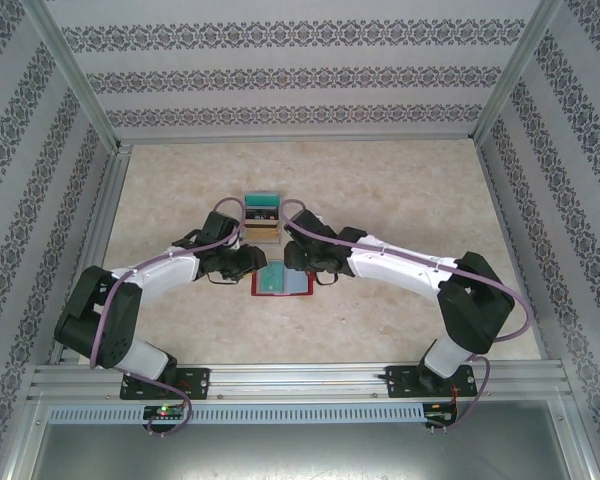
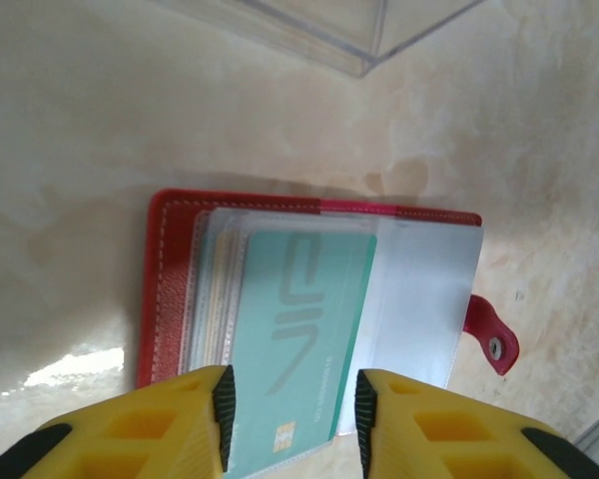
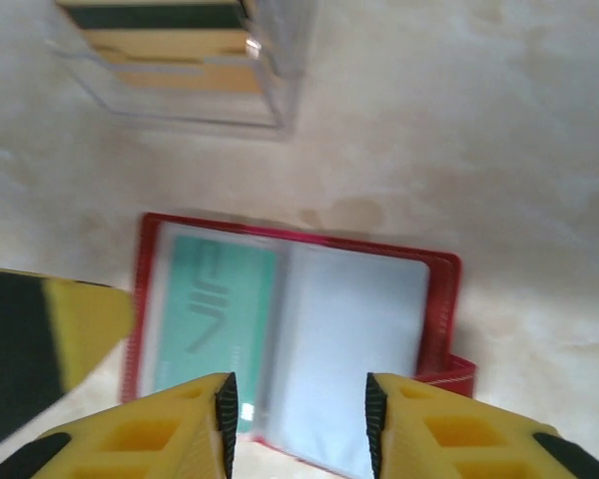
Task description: Take the credit cards out of the card holder
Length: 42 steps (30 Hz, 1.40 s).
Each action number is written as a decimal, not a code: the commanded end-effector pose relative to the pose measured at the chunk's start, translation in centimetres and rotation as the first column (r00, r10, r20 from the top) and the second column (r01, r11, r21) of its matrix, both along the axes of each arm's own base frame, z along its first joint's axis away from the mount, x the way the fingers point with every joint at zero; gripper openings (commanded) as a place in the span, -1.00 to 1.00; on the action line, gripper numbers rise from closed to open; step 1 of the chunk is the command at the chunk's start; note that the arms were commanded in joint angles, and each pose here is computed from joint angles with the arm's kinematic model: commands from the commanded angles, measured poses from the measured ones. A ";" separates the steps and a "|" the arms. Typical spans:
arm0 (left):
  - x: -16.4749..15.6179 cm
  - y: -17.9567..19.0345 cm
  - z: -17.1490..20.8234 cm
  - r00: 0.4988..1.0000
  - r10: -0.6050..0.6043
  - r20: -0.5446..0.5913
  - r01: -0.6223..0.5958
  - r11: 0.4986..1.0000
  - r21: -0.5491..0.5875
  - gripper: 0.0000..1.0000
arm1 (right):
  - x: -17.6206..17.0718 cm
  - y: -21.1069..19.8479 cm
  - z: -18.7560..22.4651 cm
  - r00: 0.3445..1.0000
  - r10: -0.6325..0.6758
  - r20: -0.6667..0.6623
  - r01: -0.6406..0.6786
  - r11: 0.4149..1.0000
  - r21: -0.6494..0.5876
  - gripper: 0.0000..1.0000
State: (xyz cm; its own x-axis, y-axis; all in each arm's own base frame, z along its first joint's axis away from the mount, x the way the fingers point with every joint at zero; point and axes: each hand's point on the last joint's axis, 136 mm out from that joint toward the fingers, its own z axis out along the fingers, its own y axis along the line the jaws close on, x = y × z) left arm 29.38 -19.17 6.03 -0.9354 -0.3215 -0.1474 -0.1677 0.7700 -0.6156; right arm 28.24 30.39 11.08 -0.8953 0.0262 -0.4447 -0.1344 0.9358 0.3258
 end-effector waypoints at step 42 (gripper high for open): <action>-1.8 0.2 -4.6 0.985 -0.027 -0.168 0.035 0.998 0.043 -0.67 | -0.9 1.7 -7.8 0.961 0.020 -0.277 0.039 0.977 0.209 -0.58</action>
